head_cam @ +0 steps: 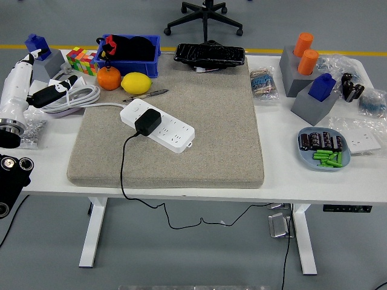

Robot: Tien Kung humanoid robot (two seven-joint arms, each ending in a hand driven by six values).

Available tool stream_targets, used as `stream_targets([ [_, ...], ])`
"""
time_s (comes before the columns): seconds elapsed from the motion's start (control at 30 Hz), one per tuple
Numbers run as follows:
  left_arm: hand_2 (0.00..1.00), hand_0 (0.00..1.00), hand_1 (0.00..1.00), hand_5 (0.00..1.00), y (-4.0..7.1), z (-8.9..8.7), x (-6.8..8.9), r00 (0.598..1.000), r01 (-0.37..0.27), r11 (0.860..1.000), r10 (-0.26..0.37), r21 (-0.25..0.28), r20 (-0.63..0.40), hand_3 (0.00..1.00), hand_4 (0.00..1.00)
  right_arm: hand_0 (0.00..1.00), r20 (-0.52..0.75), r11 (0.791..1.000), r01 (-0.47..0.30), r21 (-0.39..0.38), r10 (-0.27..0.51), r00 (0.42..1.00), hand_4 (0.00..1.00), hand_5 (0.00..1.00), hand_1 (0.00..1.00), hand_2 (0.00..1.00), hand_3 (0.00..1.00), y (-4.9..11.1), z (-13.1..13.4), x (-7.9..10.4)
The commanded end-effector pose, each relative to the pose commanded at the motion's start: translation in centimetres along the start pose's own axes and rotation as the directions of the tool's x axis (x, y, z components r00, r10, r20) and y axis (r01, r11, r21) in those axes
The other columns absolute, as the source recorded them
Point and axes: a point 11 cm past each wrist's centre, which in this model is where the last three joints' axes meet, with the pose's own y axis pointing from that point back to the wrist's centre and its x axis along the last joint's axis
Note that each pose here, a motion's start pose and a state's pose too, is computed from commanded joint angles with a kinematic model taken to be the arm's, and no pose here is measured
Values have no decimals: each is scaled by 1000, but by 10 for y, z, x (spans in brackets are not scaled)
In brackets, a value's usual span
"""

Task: Press the white button,pick up the black plug,place it near the board,insert it into the board

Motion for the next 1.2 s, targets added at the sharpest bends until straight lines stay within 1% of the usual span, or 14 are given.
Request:
stream_targets([
  [0.33, 916, 995, 961, 573, -1, 1, -1, 1000, 3, 1000, -3, 4, -2, 883, 893, 657, 6, 1000, -4, 1, 4, 1000, 617, 268, 581, 569, 561, -1, -2, 3],
  [0.7, 915, 996, 961, 578, 1, 0, -4, 1000, 12, 1000, -11, 8, -4, 882, 891, 657, 15, 1000, -8, -7, 8, 1000, 615, 271, 580, 569, 562, 0, 3, 5],
  [0.97, 915, 996, 960, 580, -5, 8, 0, 1000, 0, 1000, 0, -9, -8, 882, 888, 657, 36, 1000, -18, 12, 17, 999, 615, 273, 581, 570, 562, -2, -8, 9],
  [1.2, 913, 996, 960, 583, -5, 8, 1, 1000, -1, 1000, 1, -11, -7, 882, 890, 657, 40, 1000, -17, 8, 17, 999, 615, 274, 581, 570, 563, -2, -7, 8],
])
